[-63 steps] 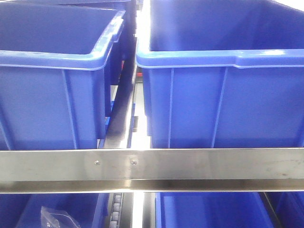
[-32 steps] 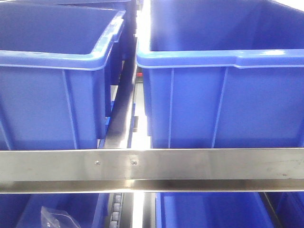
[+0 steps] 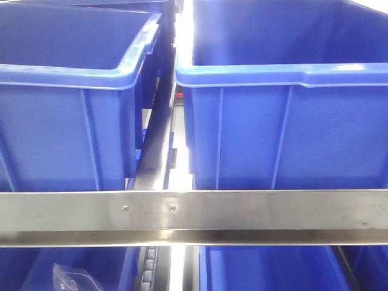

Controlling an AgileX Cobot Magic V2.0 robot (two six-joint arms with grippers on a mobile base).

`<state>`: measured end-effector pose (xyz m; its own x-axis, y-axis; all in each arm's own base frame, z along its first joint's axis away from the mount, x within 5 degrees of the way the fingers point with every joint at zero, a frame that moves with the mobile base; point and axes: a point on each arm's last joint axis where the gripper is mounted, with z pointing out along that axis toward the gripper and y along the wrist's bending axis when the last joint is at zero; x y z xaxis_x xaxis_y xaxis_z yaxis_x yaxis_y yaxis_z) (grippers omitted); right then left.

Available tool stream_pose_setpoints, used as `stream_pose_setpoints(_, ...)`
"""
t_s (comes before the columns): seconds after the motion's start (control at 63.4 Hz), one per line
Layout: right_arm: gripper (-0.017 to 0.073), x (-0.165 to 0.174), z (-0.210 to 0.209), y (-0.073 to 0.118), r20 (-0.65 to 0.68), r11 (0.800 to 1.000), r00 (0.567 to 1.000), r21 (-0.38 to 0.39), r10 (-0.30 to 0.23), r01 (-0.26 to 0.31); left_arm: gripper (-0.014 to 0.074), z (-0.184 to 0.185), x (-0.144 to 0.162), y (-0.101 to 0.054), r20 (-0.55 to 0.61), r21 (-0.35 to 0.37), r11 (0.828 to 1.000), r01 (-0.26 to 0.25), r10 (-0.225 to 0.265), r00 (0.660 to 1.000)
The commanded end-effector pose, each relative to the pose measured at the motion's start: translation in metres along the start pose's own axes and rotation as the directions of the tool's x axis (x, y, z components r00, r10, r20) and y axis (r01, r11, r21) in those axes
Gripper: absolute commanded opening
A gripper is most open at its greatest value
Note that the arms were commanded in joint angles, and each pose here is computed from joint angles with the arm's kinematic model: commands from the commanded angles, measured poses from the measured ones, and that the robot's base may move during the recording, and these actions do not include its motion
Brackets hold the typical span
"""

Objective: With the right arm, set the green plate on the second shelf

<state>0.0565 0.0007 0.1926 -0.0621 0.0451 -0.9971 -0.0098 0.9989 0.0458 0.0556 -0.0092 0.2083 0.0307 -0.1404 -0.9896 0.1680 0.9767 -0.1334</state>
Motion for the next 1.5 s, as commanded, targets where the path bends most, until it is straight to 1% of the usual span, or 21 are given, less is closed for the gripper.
stream_pose_setpoints(0.0,0.0057,-0.016,-0.0031,0.0008,0.137,1.0,0.991,-0.006,-0.011,0.012,0.013,-0.0005,0.0047,0.0008,0.065,0.009,1.0,0.011,-0.012,0.998)
stream_pose_setpoints(0.804,0.0057,-0.0158,-0.0031,0.0008,0.135,1.0,0.991,-0.005,-0.011,0.012,0.013,-0.0005,0.0047,0.0009,0.066,0.007,1.0,0.011,-0.012,0.998)
stream_pose_setpoints(0.899,0.0057,-0.0157,-0.0031,0.0007,0.134,1.0,0.991,-0.005,-0.011,0.012,0.013,-0.0005,0.0045,0.0026,0.07,-0.024,1.0,0.01,-0.008,0.998)
stream_pose_setpoints(1.072,0.0057,-0.0157,-0.0031,0.0007,0.134,1.0,0.991,-0.005,-0.011,0.012,0.013,-0.001,0.0037,0.0085,0.084,-0.128,0.992,0.005,0.006,0.996)
stream_pose_setpoints(1.12,0.0057,-0.0157,-0.0031,0.0007,0.134,1.0,0.991,-0.005,-0.011,0.012,0.013,-0.0013,0.0035,0.0088,0.087,-0.134,0.991,0.005,0.007,0.996)
stream_pose_setpoints(1.482,0.0057,-0.0157,-0.0031,0.0007,0.134,1.0,0.991,-0.005,-0.011,0.012,0.013,-0.0009,0.0038,0.0063,0.081,-0.089,0.996,0.007,0.001,0.997)
